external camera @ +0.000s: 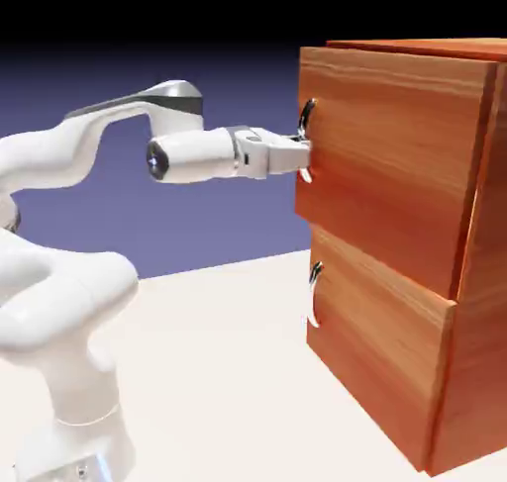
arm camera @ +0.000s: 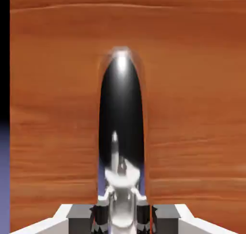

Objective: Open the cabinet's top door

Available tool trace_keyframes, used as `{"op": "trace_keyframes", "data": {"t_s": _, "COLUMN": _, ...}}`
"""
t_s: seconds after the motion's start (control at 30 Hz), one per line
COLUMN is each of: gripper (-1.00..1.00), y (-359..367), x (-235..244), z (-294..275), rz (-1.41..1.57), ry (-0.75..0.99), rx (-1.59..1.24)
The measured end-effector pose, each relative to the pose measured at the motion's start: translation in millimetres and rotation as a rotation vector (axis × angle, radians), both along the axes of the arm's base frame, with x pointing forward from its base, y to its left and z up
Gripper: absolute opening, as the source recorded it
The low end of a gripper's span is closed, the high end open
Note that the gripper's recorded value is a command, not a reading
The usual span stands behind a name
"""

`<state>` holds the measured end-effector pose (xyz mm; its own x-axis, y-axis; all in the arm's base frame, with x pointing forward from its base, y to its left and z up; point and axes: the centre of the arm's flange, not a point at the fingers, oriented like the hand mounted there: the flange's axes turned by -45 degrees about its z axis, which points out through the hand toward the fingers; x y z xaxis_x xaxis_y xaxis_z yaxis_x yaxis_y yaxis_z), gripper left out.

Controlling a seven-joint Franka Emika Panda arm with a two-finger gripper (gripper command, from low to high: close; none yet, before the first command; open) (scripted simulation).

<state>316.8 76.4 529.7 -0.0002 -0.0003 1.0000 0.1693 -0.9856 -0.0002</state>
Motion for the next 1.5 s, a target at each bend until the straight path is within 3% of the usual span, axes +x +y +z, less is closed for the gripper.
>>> {"op": "trace_keyframes", "data": {"t_s": 0.5, "gripper": -1.00, "y": -77.7, "x": -90.2, "z": 0.0, "rz": 0.309, "ry": 0.000, "rx": 0.000}}
{"op": "trace_keyframes", "data": {"t_s": 1.1, "gripper": -1.00, "y": -166.4, "x": -146.9, "z": 0.0, "rz": 0.582, "ry": 0.000, "rx": 0.000}}
{"op": "trace_keyframes", "data": {"t_s": 1.5, "gripper": -1.00, "y": -265.4, "x": -177.3, "z": 0.0, "rz": 0.851, "ry": 0.000, "rx": -0.001}}
